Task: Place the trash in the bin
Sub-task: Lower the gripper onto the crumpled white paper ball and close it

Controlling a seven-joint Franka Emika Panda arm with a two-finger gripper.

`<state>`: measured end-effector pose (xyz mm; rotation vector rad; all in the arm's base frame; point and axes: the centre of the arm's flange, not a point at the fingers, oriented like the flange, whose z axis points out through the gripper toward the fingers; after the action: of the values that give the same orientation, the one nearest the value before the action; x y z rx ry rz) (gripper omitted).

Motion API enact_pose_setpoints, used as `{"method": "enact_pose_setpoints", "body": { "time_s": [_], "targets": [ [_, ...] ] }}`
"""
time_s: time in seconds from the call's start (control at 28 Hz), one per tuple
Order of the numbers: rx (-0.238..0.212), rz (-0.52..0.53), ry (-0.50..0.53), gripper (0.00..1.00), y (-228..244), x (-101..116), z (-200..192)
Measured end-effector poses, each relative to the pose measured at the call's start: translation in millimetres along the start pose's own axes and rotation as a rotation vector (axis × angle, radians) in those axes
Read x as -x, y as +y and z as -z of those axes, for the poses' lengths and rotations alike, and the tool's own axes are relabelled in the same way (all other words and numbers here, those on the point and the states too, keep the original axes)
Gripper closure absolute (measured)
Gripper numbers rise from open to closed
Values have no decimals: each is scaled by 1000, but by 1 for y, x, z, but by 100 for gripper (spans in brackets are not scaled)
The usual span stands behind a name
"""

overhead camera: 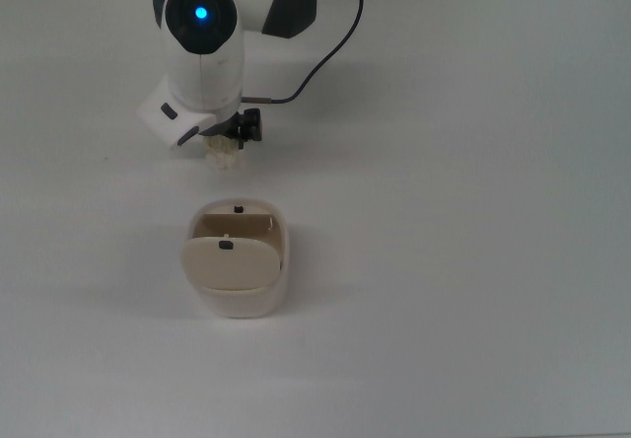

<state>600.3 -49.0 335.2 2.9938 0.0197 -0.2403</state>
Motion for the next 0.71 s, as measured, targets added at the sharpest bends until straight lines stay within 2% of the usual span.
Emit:
{"method": "enact_pose_setpoints", "body": {
  "time_s": [0.36, 0.46, 0.5, 0.71],
  "targets": [
    [8, 21, -32, 2, -3, -1, -19],
    [8, 24, -30, 11, -4, -2, -21],
    [8, 25, -21, 17, -5, -3, -21],
    [7, 27, -3, 39, -6, -3, -25]
  ]
}}
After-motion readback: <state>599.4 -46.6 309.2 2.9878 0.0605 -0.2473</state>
